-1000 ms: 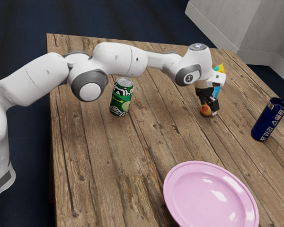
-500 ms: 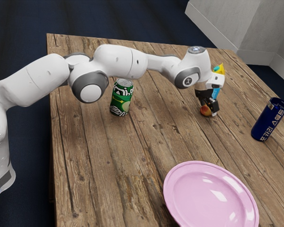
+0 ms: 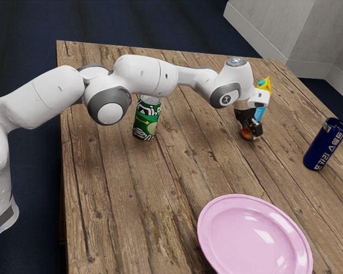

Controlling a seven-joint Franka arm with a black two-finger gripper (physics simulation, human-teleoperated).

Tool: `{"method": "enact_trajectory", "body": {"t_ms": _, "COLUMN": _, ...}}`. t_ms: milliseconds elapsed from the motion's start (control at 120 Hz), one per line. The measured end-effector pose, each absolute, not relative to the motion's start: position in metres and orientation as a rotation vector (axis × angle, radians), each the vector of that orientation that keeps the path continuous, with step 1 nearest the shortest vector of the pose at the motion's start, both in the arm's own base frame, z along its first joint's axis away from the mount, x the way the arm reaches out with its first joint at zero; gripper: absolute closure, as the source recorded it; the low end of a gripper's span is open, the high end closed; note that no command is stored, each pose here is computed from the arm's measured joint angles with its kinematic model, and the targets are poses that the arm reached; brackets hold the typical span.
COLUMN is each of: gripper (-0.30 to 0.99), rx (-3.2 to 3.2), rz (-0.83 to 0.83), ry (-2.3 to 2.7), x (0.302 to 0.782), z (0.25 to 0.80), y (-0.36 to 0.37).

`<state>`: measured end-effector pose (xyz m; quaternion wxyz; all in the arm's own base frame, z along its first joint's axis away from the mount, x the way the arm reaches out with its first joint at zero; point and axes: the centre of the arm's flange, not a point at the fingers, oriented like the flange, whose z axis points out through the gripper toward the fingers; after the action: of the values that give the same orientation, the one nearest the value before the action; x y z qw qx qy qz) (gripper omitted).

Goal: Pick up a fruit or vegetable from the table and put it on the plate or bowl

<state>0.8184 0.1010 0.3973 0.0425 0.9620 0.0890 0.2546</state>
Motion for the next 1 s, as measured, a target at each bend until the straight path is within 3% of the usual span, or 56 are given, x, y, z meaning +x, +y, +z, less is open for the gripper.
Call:
{"method": "enact_trajectory", "body": {"t_ms": 183, "gripper": 0.37, "rx": 2.955, "rz": 0.759, "ry": 0.281, "x": 0.816, "z": 0.407, "y": 0.098}}
{"method": "enact_trajectory", "body": {"t_ms": 375, "gripper": 0.39, "rx": 3.015, "rz": 0.712, "ry": 0.174, "x": 0.791, "z": 0.504, "y": 0.056}}
{"method": "enact_trajectory", "body": {"t_ms": 483, "gripper": 0.37, "rx": 3.057, "rz": 0.528, "ry": 0.135, "x": 0.752, "z": 0.562, "y": 0.029}}
{"method": "enact_trajectory", "body": {"t_ms": 583, "gripper": 0.38, "rx": 3.104, "rz": 0.274, "ry": 0.095, "x": 0.714, "z": 0.564, "y": 0.000}}
{"method": "enact_trajectory", "body": {"t_ms": 708, "gripper": 0.39, "rx": 3.160, "rz": 0.052, "ry": -0.077, "x": 0.671, "z": 0.555, "y": -0.087}}
{"method": "enact_trajectory", "body": {"t_ms": 1000, "gripper": 0.38, "rx": 3.190, "rz": -0.073, "ry": -0.338, "x": 0.584, "z": 0.576, "y": -0.225}}
